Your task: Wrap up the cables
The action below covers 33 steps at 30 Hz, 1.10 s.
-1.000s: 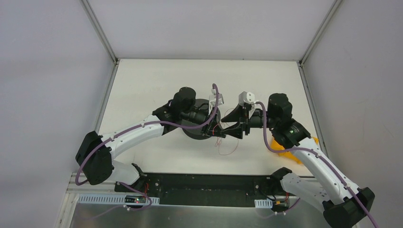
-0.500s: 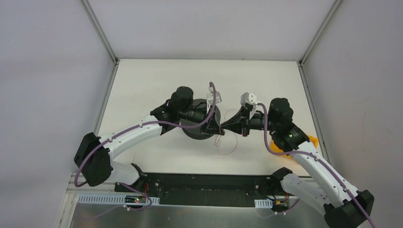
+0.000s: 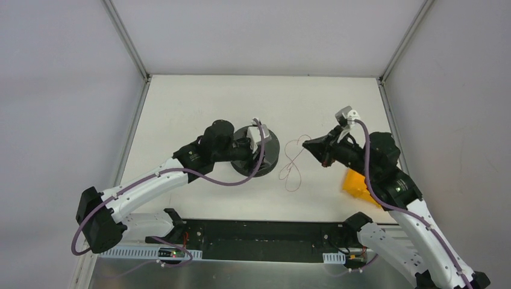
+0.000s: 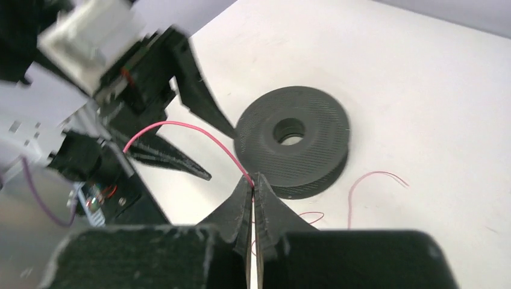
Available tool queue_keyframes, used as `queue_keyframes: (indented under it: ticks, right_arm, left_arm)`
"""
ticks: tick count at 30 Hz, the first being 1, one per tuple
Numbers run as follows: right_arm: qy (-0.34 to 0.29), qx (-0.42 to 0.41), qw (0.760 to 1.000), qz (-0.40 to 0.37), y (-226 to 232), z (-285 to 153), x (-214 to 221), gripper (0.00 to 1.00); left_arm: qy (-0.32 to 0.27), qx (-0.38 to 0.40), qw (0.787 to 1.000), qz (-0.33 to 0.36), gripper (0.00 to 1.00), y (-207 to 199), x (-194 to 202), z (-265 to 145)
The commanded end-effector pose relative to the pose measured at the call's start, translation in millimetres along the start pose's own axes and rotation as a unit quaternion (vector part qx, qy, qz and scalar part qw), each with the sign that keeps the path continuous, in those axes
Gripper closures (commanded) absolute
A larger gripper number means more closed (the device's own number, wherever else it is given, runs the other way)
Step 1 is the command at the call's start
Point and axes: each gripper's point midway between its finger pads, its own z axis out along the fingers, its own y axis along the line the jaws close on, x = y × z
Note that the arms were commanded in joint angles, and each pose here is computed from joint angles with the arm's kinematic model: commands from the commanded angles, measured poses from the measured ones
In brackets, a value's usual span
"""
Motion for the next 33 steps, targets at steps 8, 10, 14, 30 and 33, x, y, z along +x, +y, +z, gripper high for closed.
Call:
queue_keyframes:
  ticks: [8, 10, 14, 30, 33]
  right_arm:
    - [-0.085, 0.207, 0.972, 0.079, -42.9, -62.2, -34.7, 1.0]
    - [-0.093, 0.204, 0.972, 0.076, -40.5, -66.7, -36.0, 1.0]
    - [-0.103, 0.199, 0.972, 0.07, -36.9, -73.3, -37.0, 1.0]
    - [-0.11, 0.198, 0.972, 0.061, -37.8, -75.9, -29.1, 1.0]
    - [-0.098, 0.207, 0.971, 0.06, -42.0, -75.0, -24.1, 1.0]
  left_arm:
    - [0.175, -0.165, 0.931, 0.276, 0.42, 56.1, 86.3, 18.6]
    - [0.179, -0.185, 0.919, 0.297, 0.41, 61.7, 94.1, 26.3]
    - [0.189, -0.219, 0.903, 0.318, 0.39, 75.3, 108.4, 35.0]
    - [0.214, -0.363, 0.828, 0.37, 0.74, 124.2, 113.1, 37.8]
    - [0.198, -0.386, 0.833, 0.344, 0.88, 123.9, 99.2, 31.0]
